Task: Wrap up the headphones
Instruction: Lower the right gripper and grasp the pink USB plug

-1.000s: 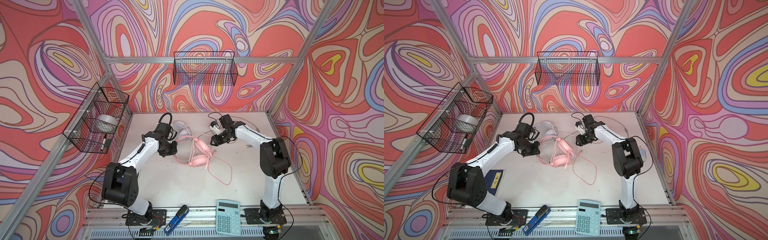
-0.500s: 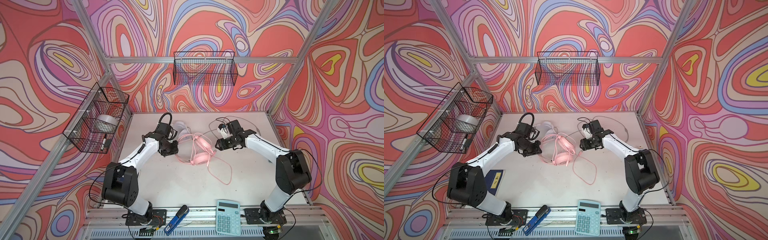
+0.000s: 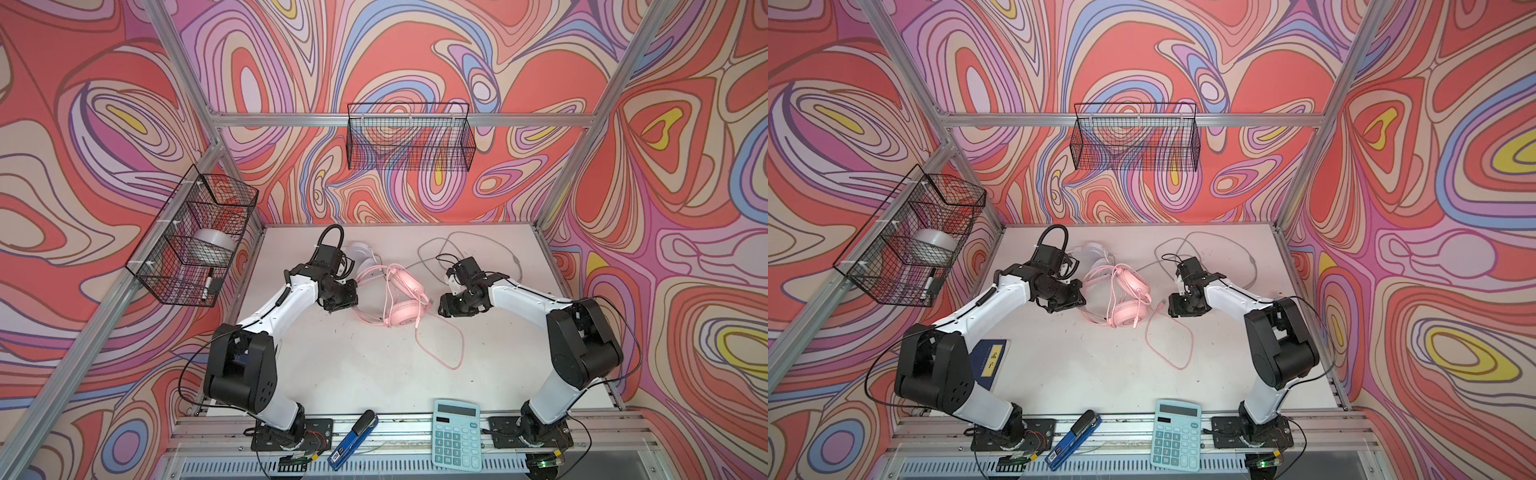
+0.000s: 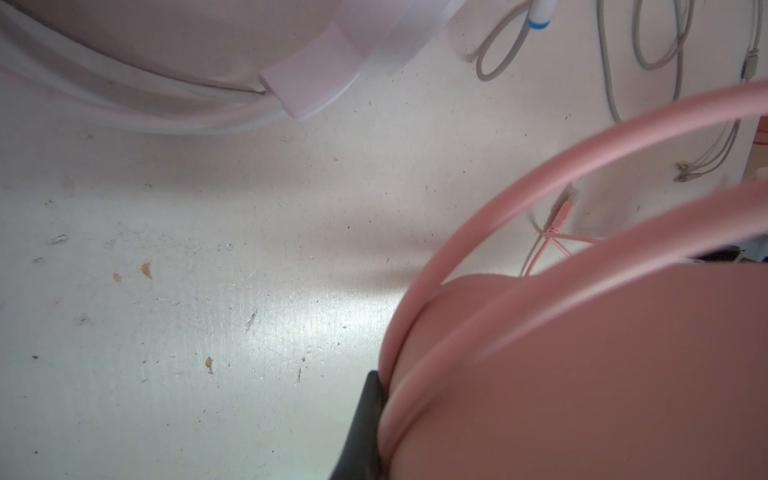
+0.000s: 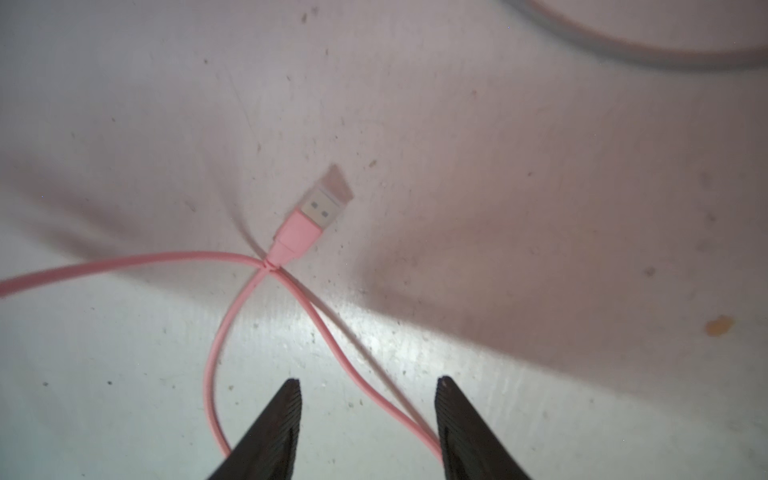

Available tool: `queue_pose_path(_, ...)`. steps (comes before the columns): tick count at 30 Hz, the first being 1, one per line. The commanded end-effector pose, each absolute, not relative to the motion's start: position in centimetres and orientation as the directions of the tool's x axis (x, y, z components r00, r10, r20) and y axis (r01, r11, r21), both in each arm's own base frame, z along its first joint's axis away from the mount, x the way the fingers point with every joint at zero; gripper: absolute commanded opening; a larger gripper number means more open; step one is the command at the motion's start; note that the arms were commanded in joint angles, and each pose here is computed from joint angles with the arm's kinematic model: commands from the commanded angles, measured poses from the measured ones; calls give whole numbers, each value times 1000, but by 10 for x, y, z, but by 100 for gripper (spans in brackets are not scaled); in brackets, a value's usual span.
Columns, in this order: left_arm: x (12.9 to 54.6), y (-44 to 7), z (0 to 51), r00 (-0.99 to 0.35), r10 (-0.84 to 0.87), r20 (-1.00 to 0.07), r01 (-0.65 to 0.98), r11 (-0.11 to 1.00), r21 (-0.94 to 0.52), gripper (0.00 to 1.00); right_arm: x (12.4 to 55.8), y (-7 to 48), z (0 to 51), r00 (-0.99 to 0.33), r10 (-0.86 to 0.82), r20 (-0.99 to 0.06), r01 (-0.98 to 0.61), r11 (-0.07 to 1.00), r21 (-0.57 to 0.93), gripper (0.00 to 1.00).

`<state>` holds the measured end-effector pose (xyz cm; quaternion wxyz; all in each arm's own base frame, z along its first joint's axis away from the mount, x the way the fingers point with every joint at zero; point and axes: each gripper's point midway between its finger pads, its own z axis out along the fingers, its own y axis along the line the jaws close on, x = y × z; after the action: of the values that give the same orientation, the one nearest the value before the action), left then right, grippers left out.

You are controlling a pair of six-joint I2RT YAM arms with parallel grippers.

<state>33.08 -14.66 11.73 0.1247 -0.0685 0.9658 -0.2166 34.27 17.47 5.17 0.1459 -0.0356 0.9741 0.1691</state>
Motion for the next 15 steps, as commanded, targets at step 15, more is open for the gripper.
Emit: queue_pose_path(15,338,-158,128,-954,-208,-216,-71,857,-510,0,382,209,32,-937,258,-235,134,888,440,57)
